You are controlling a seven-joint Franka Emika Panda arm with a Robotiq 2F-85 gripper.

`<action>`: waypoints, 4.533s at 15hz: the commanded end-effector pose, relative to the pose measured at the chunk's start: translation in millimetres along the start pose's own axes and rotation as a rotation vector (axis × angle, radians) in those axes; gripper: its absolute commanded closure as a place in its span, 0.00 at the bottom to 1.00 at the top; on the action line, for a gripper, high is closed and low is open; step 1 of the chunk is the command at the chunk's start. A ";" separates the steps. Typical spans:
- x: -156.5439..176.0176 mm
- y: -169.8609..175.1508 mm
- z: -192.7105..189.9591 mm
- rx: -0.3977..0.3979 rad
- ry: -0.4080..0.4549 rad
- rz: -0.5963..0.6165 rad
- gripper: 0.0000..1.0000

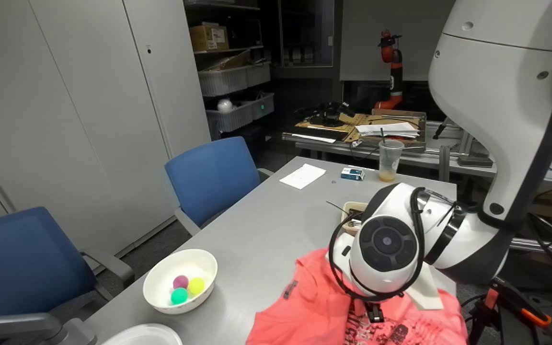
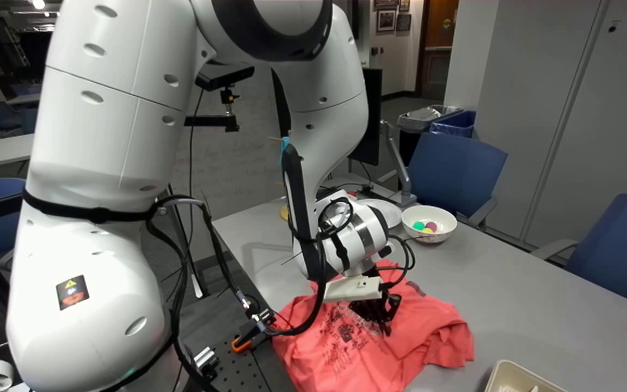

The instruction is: Unfold the sweatshirt on the table

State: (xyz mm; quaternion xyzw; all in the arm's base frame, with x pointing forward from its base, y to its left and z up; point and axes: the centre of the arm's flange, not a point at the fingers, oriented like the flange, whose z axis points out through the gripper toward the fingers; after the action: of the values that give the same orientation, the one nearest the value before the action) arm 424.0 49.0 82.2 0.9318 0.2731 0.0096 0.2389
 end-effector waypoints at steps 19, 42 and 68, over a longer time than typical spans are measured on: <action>-31.3 127.1 -64.6 -0.601 -0.250 -0.111 0.97; -79.1 240.1 36.8 -0.956 -0.560 0.049 0.70; -7.6 271.8 -142.3 -0.342 -0.466 0.460 0.00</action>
State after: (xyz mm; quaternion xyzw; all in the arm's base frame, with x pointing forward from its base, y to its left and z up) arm 535.7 -105.4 332.7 0.8661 0.0078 -0.0910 0.4914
